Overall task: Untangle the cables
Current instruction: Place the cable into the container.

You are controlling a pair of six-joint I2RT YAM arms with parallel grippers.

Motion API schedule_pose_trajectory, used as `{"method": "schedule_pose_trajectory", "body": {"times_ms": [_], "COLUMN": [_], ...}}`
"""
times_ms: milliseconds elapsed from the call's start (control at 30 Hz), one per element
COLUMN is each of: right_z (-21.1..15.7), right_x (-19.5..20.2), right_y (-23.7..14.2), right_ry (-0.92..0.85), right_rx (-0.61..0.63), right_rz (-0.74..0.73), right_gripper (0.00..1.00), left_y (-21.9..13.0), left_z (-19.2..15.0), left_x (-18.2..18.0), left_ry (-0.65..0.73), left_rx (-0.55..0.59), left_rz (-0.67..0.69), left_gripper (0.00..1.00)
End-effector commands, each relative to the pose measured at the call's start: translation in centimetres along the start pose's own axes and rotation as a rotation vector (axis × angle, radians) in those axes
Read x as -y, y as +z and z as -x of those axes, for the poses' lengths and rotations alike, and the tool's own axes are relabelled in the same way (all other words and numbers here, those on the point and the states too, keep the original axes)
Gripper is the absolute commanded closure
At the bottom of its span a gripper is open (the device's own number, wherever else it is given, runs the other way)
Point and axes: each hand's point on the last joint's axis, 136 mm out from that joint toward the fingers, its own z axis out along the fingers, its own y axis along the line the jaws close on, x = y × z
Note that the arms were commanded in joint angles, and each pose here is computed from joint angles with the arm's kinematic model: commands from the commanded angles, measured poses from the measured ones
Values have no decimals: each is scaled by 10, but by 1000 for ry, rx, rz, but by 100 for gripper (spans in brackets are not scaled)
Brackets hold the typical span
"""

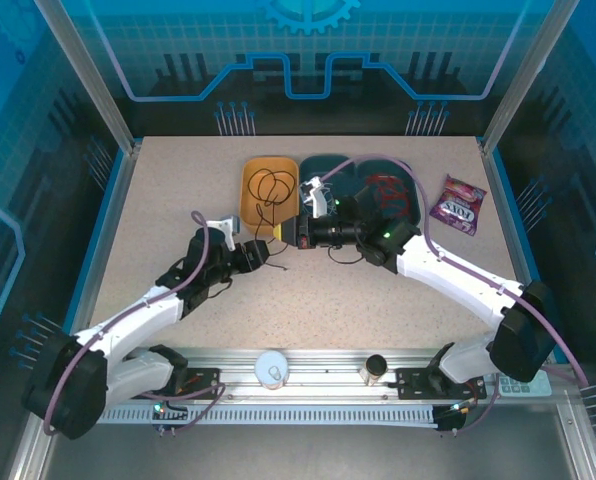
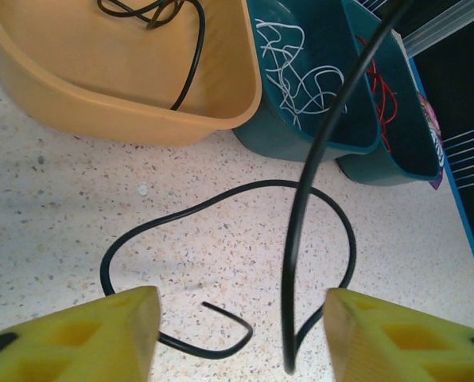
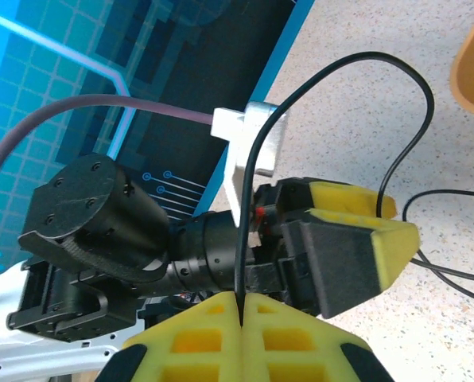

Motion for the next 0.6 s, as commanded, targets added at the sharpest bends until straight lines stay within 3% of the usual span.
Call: {"method": "schedule_pose_trajectory", "body": {"times_ms": [0, 100, 433, 500, 567], "right_z": [12, 13, 12, 13, 12], "right_x": [-33, -34, -15, -8, 2], "right_y": [-11, -16, -31, -35, -40], "right_ry": [-61, -73, -64, -55, -42], "right_rx": [39, 51, 82, 92, 101], "right_rz": [82, 68, -13, -40, -84], "right_gripper": [100, 100, 100, 99, 88], "left_y": [5, 5, -13, -18, -23], "left_z": [1, 0, 21, 25, 31], "left_x": [1, -2, -4, -3, 3], "left_ry": [-7, -11, 37, 50, 69], "left_rx": [2, -1, 76, 82, 86], "left_rz": [-21, -4, 71, 83, 80], "left_gripper": [54, 69, 100, 100, 100]}}
